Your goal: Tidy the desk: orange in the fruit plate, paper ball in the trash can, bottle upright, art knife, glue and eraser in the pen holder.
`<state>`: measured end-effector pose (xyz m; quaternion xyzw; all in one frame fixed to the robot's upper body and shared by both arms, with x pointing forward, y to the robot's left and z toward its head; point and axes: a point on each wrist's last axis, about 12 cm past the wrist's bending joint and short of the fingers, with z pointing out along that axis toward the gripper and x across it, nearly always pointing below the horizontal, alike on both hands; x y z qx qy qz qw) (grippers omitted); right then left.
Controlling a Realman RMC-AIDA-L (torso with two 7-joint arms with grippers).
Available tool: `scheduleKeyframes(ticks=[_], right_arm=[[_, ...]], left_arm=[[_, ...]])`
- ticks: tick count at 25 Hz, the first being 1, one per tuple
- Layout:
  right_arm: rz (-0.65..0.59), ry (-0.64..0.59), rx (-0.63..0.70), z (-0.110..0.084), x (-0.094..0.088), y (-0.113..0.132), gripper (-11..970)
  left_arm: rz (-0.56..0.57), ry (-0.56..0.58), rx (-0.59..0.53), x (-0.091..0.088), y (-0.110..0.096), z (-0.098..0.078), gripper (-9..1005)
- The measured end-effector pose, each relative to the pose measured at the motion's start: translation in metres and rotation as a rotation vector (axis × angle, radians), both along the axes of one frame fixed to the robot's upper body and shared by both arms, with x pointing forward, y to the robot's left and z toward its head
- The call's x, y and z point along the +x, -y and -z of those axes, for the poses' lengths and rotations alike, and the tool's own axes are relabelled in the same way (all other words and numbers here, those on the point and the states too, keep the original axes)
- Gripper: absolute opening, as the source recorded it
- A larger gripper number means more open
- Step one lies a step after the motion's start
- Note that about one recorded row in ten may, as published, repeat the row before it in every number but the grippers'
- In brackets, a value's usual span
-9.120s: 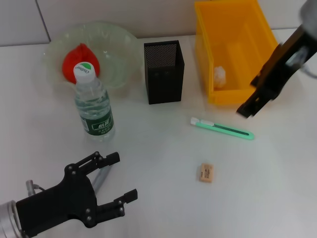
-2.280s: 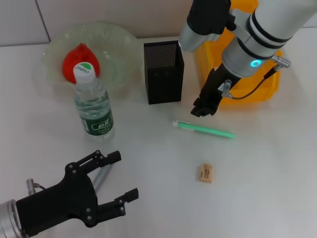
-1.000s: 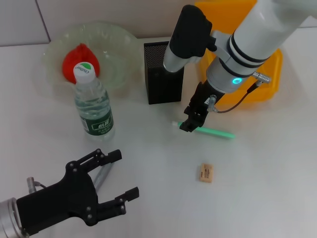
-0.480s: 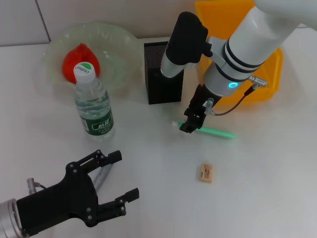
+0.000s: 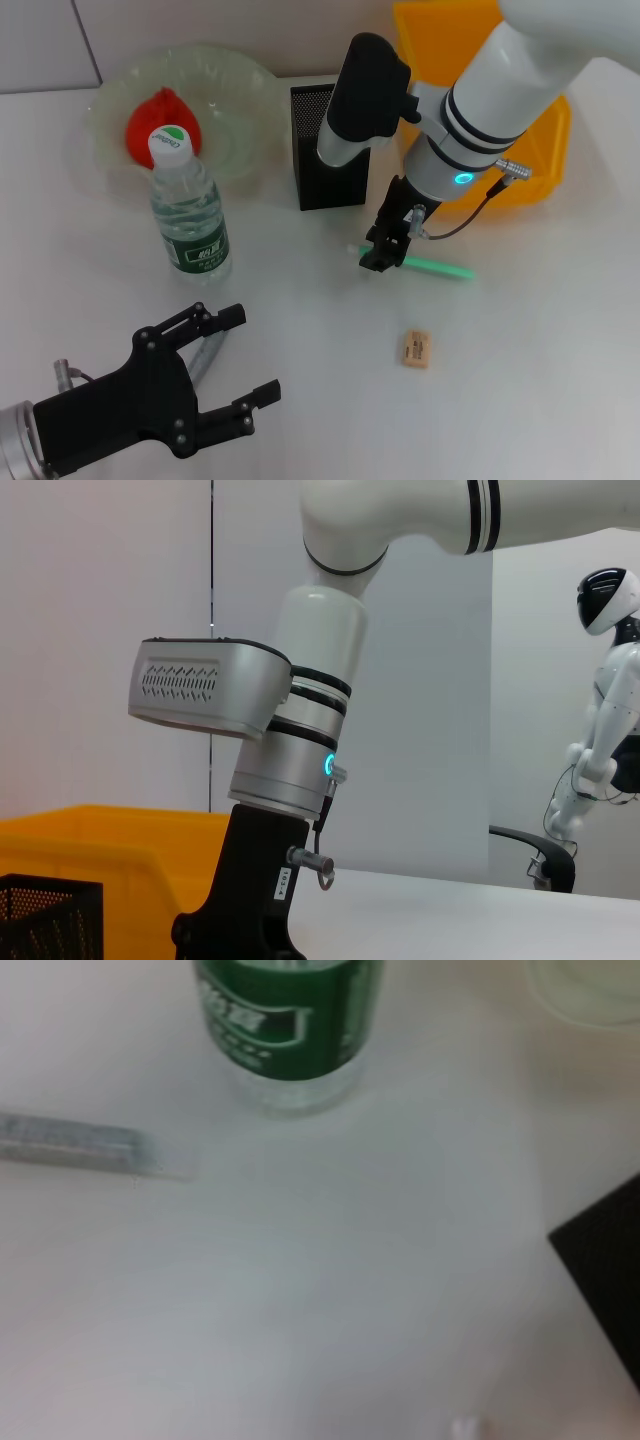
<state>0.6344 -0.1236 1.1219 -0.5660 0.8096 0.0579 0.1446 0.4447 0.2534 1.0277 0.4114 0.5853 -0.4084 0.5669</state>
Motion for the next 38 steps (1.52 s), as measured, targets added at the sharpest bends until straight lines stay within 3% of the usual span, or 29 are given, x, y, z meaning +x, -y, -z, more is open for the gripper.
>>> scheduleKeyframes(ticks=[14, 17, 26, 38], right_arm=[[-0.009, -0.003, -0.014, 0.003, 0.0, -0.004, 300], [-0.01, -0.004, -0.014, 0.003, 0.0, -0.004, 168], [-0.01, -0.017, 0.005, -0.001, -0.001, -0.004, 169], [-0.004, -0.013, 0.044, -0.022, -0.003, -0.003, 170]], left_arm=[[-0.002, -0.002, -0.001, -0.001, 0.0, 0.001, 814], [-0.003, -0.002, -0.001, -0.001, 0.0, 0.001, 814], [-0.001, 0.001, -0.002, 0.001, 0.0, 0.0, 814], [0.009, 0.004, -0.012, 0.001, 0.001, -0.002, 814]])
